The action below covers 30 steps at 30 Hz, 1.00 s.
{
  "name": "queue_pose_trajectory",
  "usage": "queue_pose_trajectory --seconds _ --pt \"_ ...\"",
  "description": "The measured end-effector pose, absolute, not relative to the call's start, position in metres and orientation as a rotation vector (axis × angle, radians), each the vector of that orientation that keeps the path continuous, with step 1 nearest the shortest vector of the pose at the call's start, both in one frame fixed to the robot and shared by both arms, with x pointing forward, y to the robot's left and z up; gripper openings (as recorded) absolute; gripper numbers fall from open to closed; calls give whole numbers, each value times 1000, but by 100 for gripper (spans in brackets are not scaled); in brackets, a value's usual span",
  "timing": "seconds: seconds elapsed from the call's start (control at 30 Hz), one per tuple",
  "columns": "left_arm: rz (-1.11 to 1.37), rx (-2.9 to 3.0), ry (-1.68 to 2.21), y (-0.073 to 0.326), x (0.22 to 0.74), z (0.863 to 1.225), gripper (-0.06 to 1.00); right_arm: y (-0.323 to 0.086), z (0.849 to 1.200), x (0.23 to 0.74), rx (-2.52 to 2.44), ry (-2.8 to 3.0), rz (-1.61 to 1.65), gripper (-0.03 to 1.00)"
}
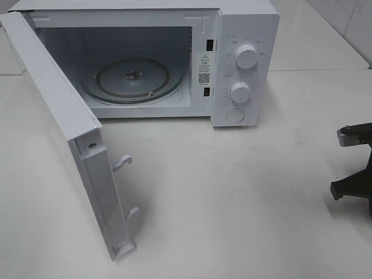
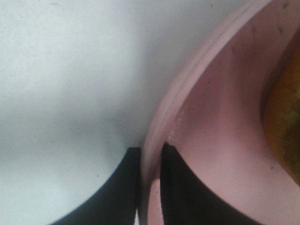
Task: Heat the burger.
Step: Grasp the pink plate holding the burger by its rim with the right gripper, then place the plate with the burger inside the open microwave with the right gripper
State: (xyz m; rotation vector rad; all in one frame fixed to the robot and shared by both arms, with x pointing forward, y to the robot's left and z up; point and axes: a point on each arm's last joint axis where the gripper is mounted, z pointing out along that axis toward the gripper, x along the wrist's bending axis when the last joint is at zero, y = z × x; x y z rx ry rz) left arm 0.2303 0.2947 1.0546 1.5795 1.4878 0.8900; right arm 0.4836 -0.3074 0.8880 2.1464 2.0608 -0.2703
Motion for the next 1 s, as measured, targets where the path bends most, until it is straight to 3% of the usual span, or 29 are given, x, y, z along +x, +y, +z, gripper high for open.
queue_pose_trajectory --seconds 0.53,1.0 --pt "890 1579 1488 295 230 1055 98 -308 902 480 2131 2035 -253 9" --pt "890 1579 1488 295 230 1055 98 -280 905 475 1937 2070 -371 7"
